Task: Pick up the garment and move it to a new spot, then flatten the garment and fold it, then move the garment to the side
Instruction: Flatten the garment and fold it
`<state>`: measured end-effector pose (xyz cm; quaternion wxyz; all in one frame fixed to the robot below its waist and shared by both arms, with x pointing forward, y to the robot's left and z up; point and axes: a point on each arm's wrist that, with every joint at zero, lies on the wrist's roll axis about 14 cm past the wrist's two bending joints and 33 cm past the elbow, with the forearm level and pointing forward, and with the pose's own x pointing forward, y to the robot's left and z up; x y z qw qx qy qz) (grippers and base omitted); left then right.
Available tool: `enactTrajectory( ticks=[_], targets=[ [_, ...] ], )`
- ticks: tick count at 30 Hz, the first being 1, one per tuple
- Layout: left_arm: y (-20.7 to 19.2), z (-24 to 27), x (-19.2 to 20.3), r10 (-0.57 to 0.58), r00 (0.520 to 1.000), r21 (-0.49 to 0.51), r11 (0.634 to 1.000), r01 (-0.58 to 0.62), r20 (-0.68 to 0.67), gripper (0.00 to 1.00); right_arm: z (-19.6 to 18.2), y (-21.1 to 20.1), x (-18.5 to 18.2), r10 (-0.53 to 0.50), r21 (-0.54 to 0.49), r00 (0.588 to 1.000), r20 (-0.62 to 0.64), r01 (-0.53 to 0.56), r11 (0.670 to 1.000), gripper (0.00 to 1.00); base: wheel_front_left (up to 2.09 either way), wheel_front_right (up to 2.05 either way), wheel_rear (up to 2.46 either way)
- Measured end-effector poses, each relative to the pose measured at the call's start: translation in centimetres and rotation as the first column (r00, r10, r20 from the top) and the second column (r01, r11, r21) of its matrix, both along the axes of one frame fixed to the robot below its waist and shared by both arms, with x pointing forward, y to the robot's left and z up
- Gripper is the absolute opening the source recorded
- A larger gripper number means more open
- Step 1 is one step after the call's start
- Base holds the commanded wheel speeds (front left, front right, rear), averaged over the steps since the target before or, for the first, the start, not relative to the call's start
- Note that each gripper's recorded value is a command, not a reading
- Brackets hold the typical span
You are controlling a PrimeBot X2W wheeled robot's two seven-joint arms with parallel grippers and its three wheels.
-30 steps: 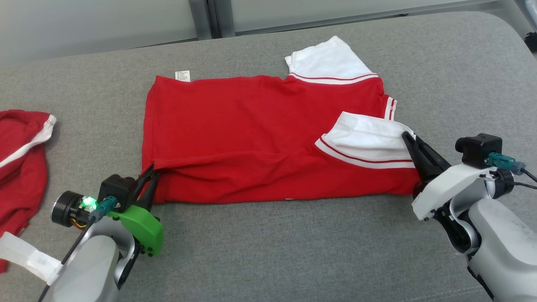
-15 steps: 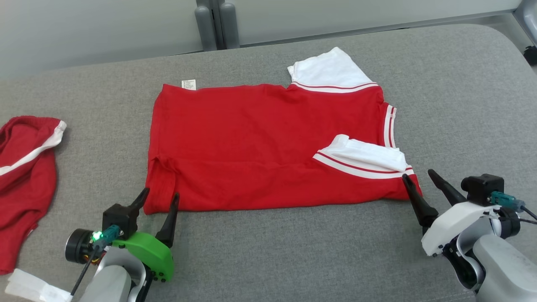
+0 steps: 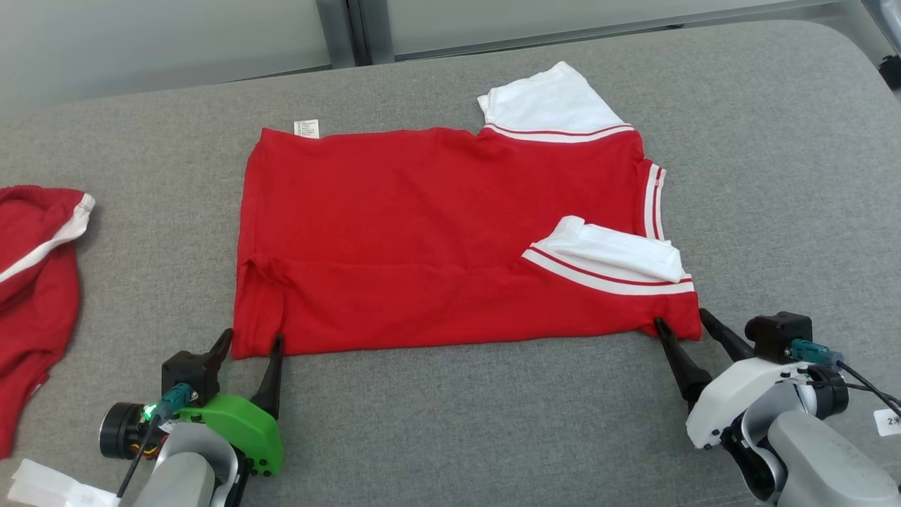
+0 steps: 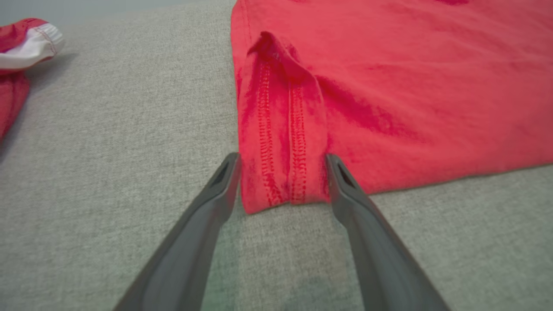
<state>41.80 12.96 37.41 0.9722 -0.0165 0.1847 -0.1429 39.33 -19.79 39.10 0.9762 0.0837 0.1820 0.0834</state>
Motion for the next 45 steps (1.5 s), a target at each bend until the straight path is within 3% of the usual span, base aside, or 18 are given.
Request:
enactTrajectory(
  ticks=[4, 5, 6, 7, 8, 16, 27, 34, 35, 36, 37, 45],
  targets=[
    [0.4, -0.7, 0.0, 0.016, 1.000, 0.002, 1.000, -0.016, -0.026, 1.00, -0.6, 0.5, 0.1, -0.004, 0.008, 1.000, -0.019, 0.004, 1.000, 1.00, 0.00, 0.00, 0.00],
    [0.4, -0.9, -0.2, 0.019, 0.999, -0.001, 1.000, -0.019, -0.035, 0.91, -0.7, 0.7, 0.2, -0.003, 0.011, 1.000, -0.022, 0.003, 1.000, 0.43, 0.00, 0.00, 0.00],
    [0.3, -1.0, -0.2, 0.023, 0.999, -0.008, 1.000, -0.023, -0.040, 0.45, -0.8, 0.9, 0.2, -0.001, 0.013, 1.000, -0.025, 0.001, 1.000, 0.00, 0.00, 0.00, 0.00],
    [0.3, -1.0, -0.1, 0.029, 0.999, -0.016, 0.999, -0.030, -0.043, 0.13, -0.8, 1.1, 0.3, 0.002, 0.014, 1.000, -0.024, -0.002, 1.000, 0.00, 0.00, 0.00, 0.00],
    [0.3, -1.0, -0.1, 0.031, 0.999, -0.017, 0.999, -0.032, -0.045, 0.00, -0.7, 1.1, 0.3, 0.004, 0.014, 1.000, -0.021, -0.004, 1.000, 0.00, 0.00, 0.00, 0.00],
    [0.5, 0.9, -0.4, 0.070, 0.998, -0.080, 0.994, -0.070, 0.002, 0.00, 1.4, 0.5, 0.2, -0.030, 0.042, 0.998, 0.046, 0.028, 0.999, 0.00, 0.00, 0.00, 0.00],
    [1.4, 1.5, -6.6, 0.157, 0.988, -0.155, 0.976, -0.154, 0.010, 0.00, 1.1, 0.0, -6.0, -0.066, 0.094, 0.997, 0.038, 0.062, 0.994, 0.00, 0.00, 0.00, 0.00],
    [0.9, 0.3, -9.0, 0.165, 0.986, -0.166, 0.972, -0.169, -0.034, 0.00, 0.3, -0.4, -7.8, -0.070, 0.096, 0.997, -0.012, 0.071, 0.993, 0.00, 0.00, 0.00, 0.00],
    [0.9, 0.3, -9.0, 0.167, 0.985, -0.165, 0.972, -0.170, -0.034, 0.39, 0.4, -0.5, -7.9, -0.080, 0.103, 0.997, -0.012, 0.081, 0.991, 0.45, 0.00, 0.00, 0.00],
    [0.9, 0.5, -9.0, 0.167, 0.986, -0.166, 0.971, -0.170, -0.030, 0.97, 0.6, -0.4, -7.8, -0.088, 0.112, 0.996, -0.004, 0.088, 0.990, 0.80, 0.00, 0.00, 0.00],
    [0.8, 0.9, -8.8, 0.170, 0.985, -0.172, 0.970, -0.170, -0.015, 1.00, 0.8, -0.4, -7.8, -0.092, 0.116, 0.996, 0.003, 0.091, 0.989, 1.00, 0.00, 0.00, 0.00],
    [2.6, 6.4, -6.5, 0.226, 0.958, -0.186, 0.963, -0.194, 0.176, 1.00, 5.3, -0.8, -5.9, -0.114, 0.099, 0.976, 0.185, 0.097, 0.990, 1.00, 0.00, 0.00, 0.00]
  ],
)
